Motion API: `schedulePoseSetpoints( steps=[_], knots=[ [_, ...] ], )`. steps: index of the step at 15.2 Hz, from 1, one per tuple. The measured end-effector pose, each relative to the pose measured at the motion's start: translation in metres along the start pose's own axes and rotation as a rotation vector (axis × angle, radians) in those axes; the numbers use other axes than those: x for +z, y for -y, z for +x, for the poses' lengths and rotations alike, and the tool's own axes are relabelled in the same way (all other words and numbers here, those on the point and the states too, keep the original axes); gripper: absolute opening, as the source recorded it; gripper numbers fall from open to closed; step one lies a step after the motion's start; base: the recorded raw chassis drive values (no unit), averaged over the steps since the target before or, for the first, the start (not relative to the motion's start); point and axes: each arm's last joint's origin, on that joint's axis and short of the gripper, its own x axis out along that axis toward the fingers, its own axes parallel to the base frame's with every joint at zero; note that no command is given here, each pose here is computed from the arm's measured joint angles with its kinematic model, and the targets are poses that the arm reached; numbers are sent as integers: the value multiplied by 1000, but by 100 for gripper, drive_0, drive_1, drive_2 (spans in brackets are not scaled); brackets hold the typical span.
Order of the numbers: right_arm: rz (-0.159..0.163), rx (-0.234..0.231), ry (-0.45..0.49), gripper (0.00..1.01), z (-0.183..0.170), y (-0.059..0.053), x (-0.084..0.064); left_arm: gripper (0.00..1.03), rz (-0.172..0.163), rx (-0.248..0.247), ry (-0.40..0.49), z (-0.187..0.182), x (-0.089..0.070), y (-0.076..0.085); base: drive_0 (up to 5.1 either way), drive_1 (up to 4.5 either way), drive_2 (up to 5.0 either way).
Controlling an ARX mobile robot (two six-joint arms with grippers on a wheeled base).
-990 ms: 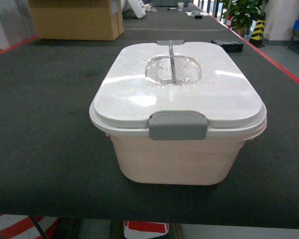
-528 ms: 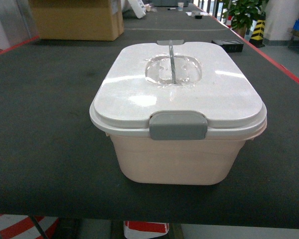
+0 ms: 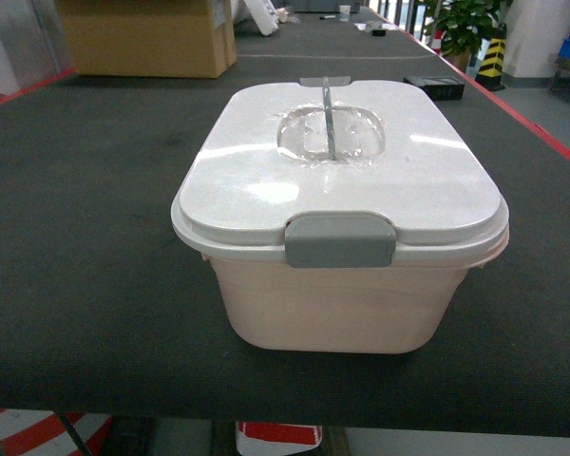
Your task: Pick capacitor and pack into box
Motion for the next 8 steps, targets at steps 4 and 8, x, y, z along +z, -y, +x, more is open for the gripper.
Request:
schedulePoseSetpoints(
  steps=[4, 8],
  knots=[
    [0, 0, 0, 98, 0, 0, 0, 98, 0, 0, 0, 0, 0, 0, 0, 0, 0],
    [0, 0, 0, 98, 0, 0, 0, 98, 0, 0, 0, 0, 0, 0, 0, 0, 0]
  ],
)
